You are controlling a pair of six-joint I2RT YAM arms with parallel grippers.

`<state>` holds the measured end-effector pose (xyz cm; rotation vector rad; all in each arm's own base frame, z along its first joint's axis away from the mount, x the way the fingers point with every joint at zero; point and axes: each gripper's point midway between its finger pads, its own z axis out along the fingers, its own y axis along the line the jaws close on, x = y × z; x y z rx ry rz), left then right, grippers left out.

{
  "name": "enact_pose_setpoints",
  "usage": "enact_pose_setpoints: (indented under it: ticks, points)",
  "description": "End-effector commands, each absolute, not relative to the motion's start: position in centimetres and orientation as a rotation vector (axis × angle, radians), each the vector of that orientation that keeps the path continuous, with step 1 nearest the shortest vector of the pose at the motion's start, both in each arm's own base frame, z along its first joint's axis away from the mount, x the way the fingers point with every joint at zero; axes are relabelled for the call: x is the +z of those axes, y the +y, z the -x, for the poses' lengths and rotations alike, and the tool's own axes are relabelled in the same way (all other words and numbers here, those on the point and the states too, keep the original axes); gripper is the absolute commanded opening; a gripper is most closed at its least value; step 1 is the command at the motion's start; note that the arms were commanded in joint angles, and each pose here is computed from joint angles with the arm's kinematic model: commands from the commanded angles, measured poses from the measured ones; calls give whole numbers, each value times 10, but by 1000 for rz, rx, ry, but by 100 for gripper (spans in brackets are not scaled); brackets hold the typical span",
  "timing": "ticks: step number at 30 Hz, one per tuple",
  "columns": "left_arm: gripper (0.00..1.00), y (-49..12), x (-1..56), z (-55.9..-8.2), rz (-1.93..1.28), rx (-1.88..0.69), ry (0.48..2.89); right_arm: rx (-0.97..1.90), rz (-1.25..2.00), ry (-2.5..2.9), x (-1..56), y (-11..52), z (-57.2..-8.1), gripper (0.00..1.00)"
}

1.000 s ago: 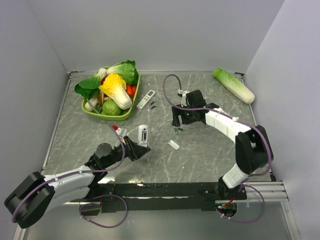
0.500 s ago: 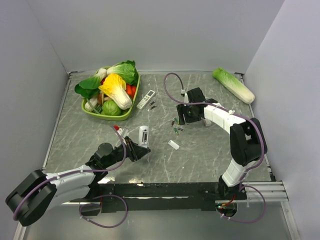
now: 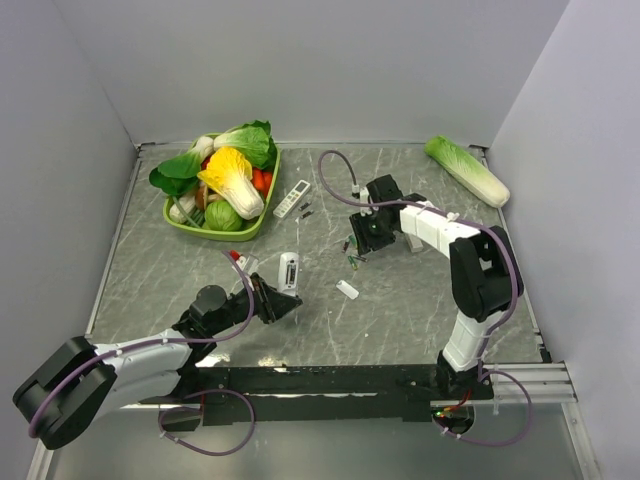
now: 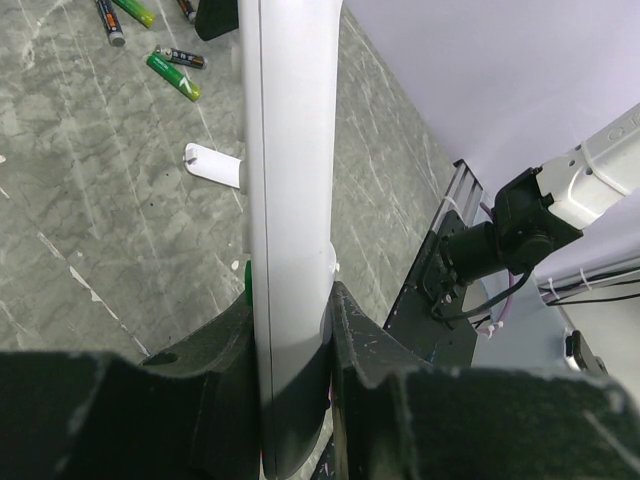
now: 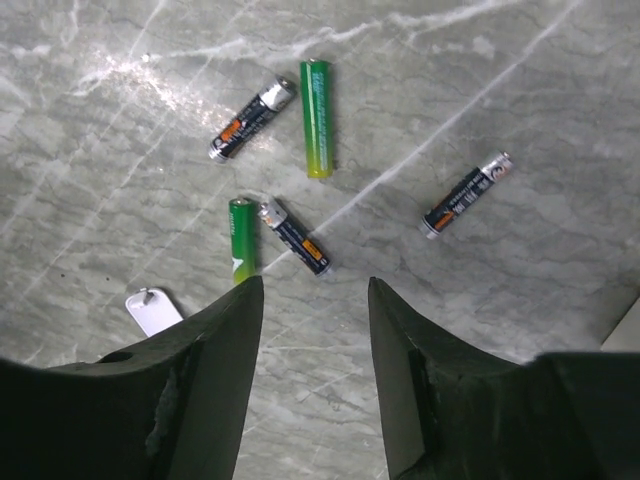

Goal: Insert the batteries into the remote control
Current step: Move the battery to the center of the board.

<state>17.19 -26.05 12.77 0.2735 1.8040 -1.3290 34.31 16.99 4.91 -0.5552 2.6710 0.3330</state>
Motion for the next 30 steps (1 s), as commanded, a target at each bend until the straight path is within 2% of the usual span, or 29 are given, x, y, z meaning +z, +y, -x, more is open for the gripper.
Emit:
enact_pose_setpoints:
  ticks: [1,5,24,30]
  points:
    - [1,-267,153,-175,-313,-1362,1698,330,631,2649,53,182,-352,53]
    - [1,-267,152,-175,-313,-1361,1703,329,637,2652,52,185,-354,49]
    - [1,-262,156,-175,-300,-1347,1685,111,415,2641,69,139,-383,49]
    - [1,-249,158,-181,-230,-1276,1680,98,331,2690,58,130,-392,49]
